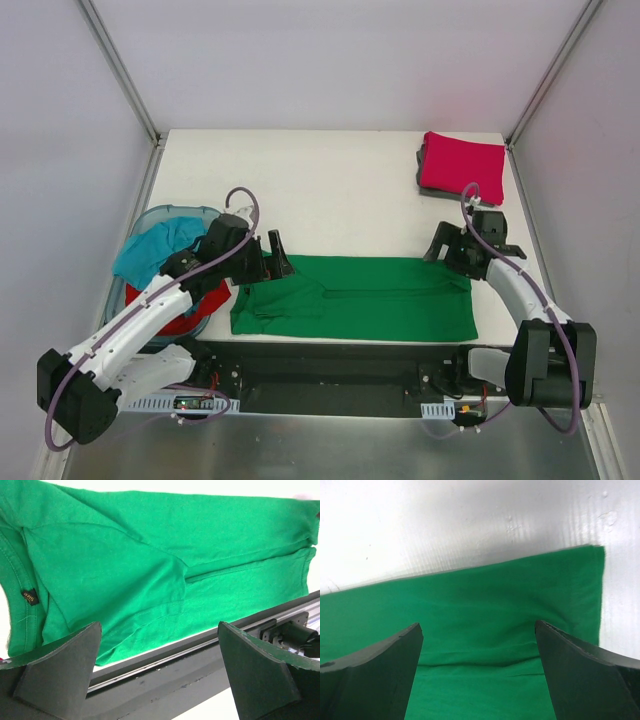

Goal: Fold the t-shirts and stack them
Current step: Fold the other side of the tshirt into a rectangle, then rotate the tshirt 90 degrees

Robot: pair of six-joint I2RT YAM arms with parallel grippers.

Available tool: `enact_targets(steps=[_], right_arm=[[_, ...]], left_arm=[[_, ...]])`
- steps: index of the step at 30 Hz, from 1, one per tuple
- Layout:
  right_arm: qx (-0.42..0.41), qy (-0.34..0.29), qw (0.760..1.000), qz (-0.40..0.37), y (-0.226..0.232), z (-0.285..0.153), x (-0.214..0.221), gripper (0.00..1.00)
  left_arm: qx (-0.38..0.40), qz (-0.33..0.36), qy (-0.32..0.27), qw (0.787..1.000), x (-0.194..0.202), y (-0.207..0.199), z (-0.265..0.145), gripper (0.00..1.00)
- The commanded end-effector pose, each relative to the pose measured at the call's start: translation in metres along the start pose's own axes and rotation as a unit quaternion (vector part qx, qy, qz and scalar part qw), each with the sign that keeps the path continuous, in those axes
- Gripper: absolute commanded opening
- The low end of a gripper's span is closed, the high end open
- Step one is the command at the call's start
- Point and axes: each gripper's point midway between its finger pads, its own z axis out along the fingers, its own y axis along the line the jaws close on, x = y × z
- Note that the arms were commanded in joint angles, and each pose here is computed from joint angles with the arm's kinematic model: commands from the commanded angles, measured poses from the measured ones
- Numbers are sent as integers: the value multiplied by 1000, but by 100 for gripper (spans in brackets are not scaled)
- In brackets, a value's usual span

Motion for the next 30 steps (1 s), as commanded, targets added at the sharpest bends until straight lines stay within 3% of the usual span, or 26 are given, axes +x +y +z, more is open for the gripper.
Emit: enact_targets(steps=[1,6,13,18,22,30], right_arm=[[-59,-8,998,-6,19,-4,2,96],[-101,11,995,0,32,-2,15,96],[-67,48,997,10,19,15,23,96],[-27,104,994,36,9,19,35,96],[-47,116,991,53,19,20,41,96],[-46,164,983,62,30,4,96,96]], left_arm=[[-11,6,7,1000,-4,-3,-3,99],[-11,-23,43,999,-3,-8,44,99],[-57,-61,59,995,-37,1,113,99],[-70,-81,102,989,-47,13,157,99],[-105,-105,88,985,-80,31,193,99],[-43,-150,24,987,-205,-5,265,99]])
